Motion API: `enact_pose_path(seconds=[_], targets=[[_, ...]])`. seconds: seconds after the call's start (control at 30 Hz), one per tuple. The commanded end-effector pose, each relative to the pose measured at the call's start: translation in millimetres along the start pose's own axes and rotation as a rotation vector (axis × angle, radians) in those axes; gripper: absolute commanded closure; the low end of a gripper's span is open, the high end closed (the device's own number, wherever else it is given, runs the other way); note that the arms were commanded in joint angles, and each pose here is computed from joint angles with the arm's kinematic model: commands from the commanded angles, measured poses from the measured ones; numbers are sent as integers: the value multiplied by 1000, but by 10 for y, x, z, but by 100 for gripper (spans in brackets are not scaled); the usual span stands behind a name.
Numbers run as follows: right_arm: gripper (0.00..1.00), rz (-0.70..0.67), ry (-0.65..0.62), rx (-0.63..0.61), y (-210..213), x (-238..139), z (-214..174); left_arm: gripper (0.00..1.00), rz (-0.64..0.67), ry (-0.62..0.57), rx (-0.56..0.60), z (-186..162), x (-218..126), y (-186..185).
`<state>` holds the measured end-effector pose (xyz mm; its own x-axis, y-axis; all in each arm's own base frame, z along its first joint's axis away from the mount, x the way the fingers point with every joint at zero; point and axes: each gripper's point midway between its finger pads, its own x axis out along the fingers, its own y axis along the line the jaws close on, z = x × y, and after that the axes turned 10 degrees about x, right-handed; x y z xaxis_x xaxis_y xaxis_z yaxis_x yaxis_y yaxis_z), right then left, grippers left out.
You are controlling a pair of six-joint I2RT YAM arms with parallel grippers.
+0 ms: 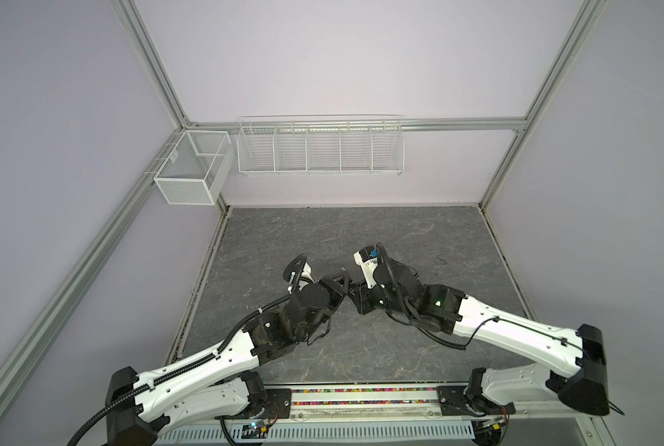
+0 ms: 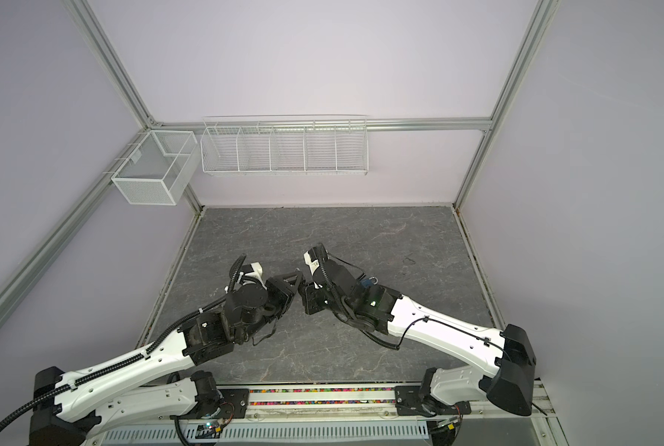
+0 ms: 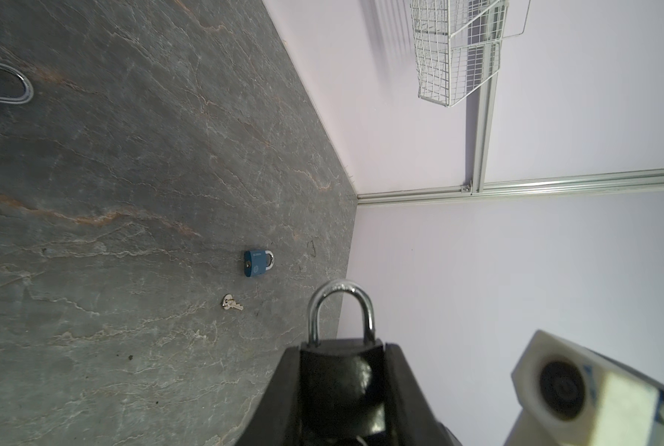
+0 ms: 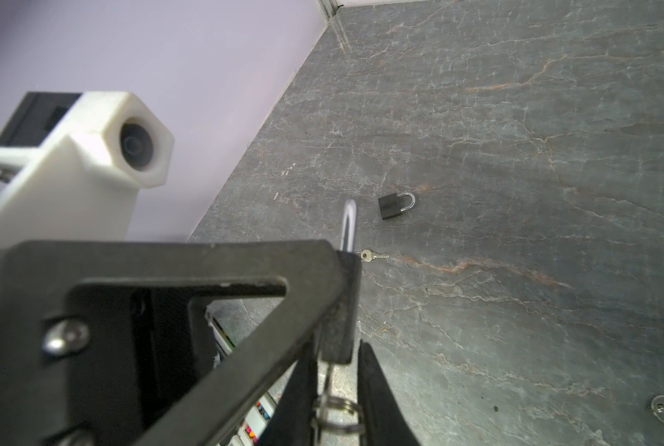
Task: Unlock with the key
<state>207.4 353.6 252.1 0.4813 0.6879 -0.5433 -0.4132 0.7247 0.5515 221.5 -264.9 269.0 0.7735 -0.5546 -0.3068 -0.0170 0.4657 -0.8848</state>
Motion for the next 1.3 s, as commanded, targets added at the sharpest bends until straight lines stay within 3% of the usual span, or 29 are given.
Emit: enact_pose_path(seconds=[0.0, 0.27, 0.5, 0.9, 1.27], targets=[[84, 26, -52, -7, 106, -50, 149, 100, -24, -6, -22, 25, -43, -66], [93, 88, -52, 8, 214, -111, 167, 100, -31, -3, -34, 15, -36, -70], [93, 162, -52, 3, 333, -184, 185, 100, -54, 14, -58, -20, -52, -46], [93, 406, -33, 78, 617, -432, 257, 100, -84, 33, -55, -55, -116, 58], [94, 508, -12, 76, 760, -548, 277, 100, -105, 33, -62, -77, -100, 86]])
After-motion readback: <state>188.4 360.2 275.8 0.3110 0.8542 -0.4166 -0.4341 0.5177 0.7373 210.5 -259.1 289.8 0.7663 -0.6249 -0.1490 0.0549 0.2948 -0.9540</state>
